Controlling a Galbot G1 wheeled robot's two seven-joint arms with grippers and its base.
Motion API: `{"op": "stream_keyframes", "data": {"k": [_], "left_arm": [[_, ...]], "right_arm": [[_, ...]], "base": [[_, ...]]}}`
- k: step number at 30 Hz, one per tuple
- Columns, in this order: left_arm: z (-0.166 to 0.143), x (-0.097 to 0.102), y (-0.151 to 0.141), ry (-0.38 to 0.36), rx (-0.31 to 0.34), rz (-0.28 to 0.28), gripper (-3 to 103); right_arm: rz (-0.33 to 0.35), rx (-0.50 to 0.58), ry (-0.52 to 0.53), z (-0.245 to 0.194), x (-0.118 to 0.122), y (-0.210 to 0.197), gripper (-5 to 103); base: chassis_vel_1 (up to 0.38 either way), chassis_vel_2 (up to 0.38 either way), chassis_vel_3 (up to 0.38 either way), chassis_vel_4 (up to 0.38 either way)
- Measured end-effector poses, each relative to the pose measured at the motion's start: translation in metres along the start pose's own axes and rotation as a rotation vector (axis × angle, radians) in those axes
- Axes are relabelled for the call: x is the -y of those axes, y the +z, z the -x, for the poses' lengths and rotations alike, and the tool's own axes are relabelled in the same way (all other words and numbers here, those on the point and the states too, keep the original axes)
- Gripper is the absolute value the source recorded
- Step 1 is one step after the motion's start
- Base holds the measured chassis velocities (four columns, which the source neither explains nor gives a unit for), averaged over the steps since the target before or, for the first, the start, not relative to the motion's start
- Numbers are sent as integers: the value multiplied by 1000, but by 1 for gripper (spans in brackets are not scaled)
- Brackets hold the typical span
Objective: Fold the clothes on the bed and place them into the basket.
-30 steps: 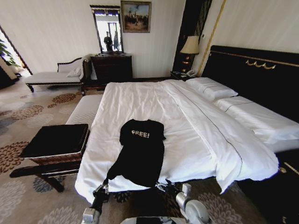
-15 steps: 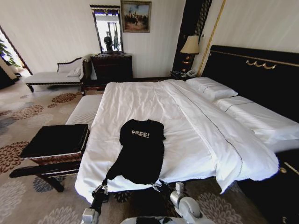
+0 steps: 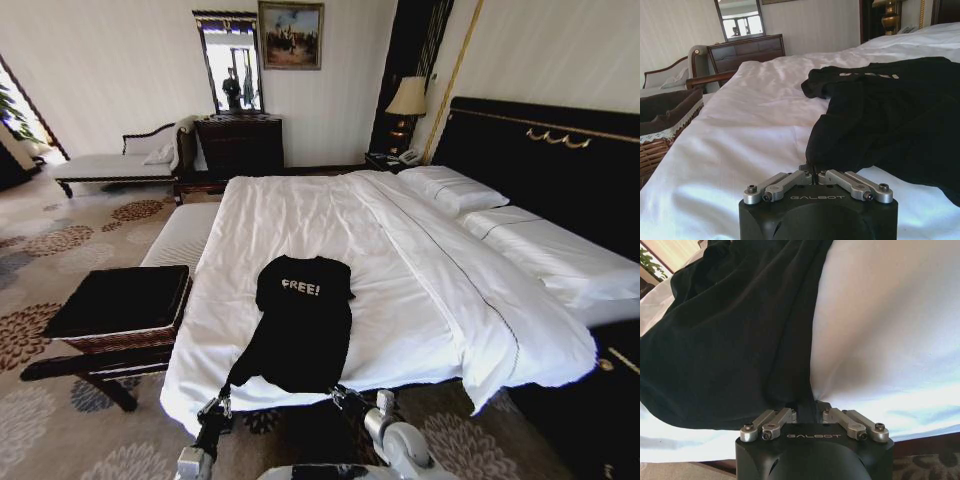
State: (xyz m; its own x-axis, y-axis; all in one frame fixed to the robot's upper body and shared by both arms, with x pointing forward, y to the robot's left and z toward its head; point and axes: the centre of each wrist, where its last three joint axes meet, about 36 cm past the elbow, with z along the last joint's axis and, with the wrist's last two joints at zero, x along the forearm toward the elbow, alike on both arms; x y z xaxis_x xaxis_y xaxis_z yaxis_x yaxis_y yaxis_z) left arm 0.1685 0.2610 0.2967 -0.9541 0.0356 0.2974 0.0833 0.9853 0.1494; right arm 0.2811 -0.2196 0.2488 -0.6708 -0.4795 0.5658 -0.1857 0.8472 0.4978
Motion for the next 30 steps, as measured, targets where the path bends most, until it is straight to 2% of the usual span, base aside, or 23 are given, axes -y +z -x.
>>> {"op": "stream_keyframes", "data": {"k": [2,3,4,13,16,19,20,25,30], "left_arm": [[0,0,0,-3,0,-1,0],[0,0,0,-3,0,-1,0],[0,0,-1,-6,2,-3,0],[-2,-1,-6,-30,6,-30,0],[-8,-3,-9,-42,5,-41,0],[-19,-7,-16,-66,-11,-90,0],[-19,-7,-16,-66,-11,-90,0],[-46,-6,-27,-87,-24,-119,0],[-73,-2,-22,-83,-59,-119,0]], "right_arm": [[3,4,0,-2,-1,-1,13],[4,5,0,-3,-2,-1,13],[7,9,-1,-6,-3,-1,3],[16,4,9,-26,-13,2,0],[-3,-21,37,-42,-10,0,0],[-50,-62,85,-65,0,-10,0],[-50,-62,85,-65,0,-10,0],[-86,-120,153,-97,7,-32,0],[-112,-171,184,-115,2,-45,0]], "base": [[0,0,0,0],[0,0,0,0],[0,0,0,0],[0,0,0,0],[0,0,0,0],[0,0,0,0],[0,0,0,0],[0,0,0,0],[0,0,0,0]]}}
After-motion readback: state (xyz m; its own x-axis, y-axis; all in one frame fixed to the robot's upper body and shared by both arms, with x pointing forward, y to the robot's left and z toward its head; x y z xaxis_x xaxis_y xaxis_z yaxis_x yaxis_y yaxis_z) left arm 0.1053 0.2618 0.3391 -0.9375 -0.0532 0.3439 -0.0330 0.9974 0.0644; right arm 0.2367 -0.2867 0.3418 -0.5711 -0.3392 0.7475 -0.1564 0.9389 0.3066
